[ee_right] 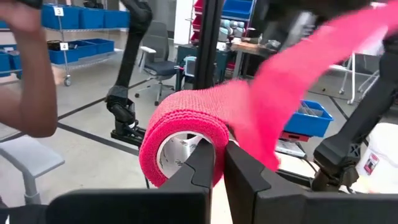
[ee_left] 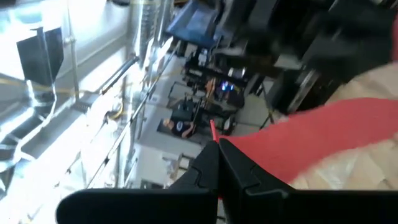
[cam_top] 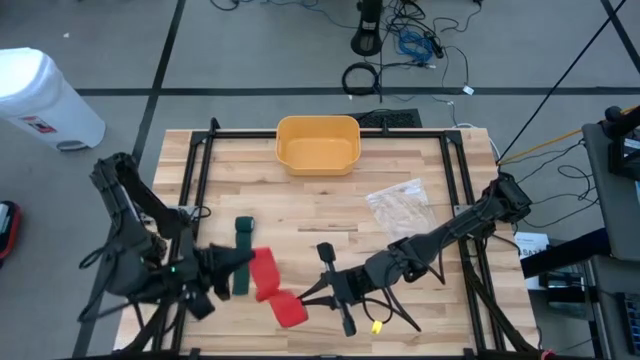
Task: Roll bandage
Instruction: Roll the red bandage
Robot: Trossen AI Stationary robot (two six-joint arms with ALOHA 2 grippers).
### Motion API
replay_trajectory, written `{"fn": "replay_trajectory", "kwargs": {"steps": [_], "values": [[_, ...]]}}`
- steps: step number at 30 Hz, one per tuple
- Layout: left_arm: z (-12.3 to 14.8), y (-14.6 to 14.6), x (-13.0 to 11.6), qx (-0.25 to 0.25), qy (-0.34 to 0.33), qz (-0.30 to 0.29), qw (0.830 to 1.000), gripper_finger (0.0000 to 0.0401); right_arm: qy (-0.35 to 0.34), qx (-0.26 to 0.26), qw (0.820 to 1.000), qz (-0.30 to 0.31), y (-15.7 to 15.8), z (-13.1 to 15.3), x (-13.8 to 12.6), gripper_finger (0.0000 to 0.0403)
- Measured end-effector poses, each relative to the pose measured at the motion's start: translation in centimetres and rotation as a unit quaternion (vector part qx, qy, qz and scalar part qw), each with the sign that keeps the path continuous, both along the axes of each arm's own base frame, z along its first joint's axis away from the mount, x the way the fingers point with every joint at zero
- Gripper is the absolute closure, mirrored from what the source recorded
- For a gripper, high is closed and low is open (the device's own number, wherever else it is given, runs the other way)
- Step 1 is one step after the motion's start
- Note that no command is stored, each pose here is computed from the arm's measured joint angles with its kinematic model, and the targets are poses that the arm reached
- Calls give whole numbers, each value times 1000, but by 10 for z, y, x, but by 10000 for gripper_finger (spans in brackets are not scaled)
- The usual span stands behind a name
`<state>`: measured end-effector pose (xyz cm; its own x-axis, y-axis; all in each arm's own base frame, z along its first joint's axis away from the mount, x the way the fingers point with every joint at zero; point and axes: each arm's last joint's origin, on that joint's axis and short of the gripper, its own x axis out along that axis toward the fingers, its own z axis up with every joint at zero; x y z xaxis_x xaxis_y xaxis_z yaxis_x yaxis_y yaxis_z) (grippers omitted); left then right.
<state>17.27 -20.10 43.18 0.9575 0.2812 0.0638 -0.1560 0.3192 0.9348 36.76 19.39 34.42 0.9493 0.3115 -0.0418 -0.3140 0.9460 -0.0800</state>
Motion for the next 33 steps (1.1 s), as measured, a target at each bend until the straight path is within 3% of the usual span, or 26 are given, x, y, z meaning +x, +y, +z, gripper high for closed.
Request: {"fn": "replay_trajectory", "kwargs": {"steps": [8, 33], "values": [[-4, 24, 12, -18, 14, 66, 998, 397, -5, -9, 1000, 9, 6, 0, -3, 387], [-7, 64, 42, -23, 18, 185, 982, 393, -13, -5, 999, 31, 7, 2, -3, 387]]}}
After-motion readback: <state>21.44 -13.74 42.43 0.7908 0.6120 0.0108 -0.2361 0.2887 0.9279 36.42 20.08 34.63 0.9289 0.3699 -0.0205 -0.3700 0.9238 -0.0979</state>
